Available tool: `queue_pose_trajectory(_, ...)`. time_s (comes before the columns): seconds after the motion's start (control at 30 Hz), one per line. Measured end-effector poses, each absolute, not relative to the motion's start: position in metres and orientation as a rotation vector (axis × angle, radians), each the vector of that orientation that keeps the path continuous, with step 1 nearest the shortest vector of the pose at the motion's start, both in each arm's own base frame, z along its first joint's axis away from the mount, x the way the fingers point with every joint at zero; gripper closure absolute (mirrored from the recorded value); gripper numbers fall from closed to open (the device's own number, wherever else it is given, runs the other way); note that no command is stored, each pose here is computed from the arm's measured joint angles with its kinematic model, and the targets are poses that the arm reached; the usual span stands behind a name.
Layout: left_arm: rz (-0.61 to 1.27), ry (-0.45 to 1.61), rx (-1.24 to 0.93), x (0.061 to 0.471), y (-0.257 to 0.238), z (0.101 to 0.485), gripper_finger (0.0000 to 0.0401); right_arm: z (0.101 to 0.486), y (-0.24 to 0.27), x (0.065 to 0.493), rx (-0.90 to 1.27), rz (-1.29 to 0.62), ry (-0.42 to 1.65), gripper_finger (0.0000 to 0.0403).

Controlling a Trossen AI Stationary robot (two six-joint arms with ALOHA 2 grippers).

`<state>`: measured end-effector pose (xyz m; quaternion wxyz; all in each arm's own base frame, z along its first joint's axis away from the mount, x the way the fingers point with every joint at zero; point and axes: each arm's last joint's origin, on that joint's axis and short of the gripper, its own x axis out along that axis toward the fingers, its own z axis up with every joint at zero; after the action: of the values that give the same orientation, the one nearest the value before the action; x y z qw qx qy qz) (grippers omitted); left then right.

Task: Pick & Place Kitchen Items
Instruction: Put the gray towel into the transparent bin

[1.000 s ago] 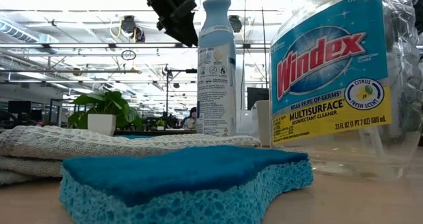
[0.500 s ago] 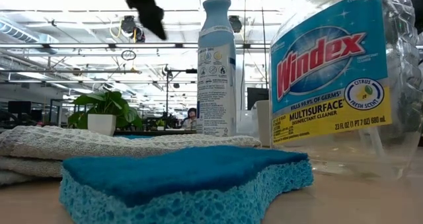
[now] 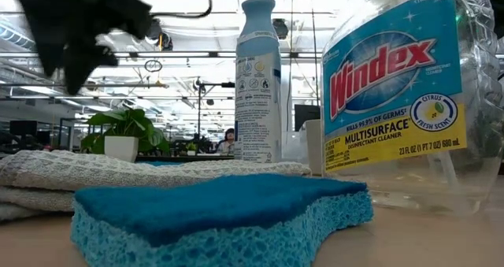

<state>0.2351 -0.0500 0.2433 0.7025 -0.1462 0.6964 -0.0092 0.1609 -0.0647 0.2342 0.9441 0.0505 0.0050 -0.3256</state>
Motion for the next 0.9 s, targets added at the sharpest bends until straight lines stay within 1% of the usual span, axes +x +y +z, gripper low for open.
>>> queue_pose_trajectory(0.17,-0.152,1.593,-0.404,0.223,-0.063,0.202,0.0158,0.24,-0.054,0.165,0.06,-0.592,-0.035,0.019)
queue_pose_trajectory(0.33,-0.279,1.584,-0.464,0.213,-0.069,0.171,0.0158,0.245,-0.046,0.167,0.005,-0.545,-0.071,0.0191)
queue_pose_trajectory(0.43,-0.321,1.576,-0.519,0.206,-0.07,0.155,0.0158,0.247,-0.043,0.168,-0.014,-0.534,-0.089,0.0191)
queue_pose_trajectory(0.63,-0.422,1.559,-0.59,0.197,-0.076,0.137,0.0158,0.248,-0.043,0.168,-0.038,-0.533,-0.09,0.0191)
queue_pose_trajectory(0.73,-0.482,1.505,-0.623,0.197,-0.079,0.131,0.0158,0.248,-0.043,0.168,-0.046,-0.535,-0.087,0.0191)
queue_pose_trajectory(0.9,-0.476,1.463,-0.579,0.195,-0.086,0.125,0.0158,0.248,-0.043,0.168,-0.06,-0.537,-0.083,0.0191)
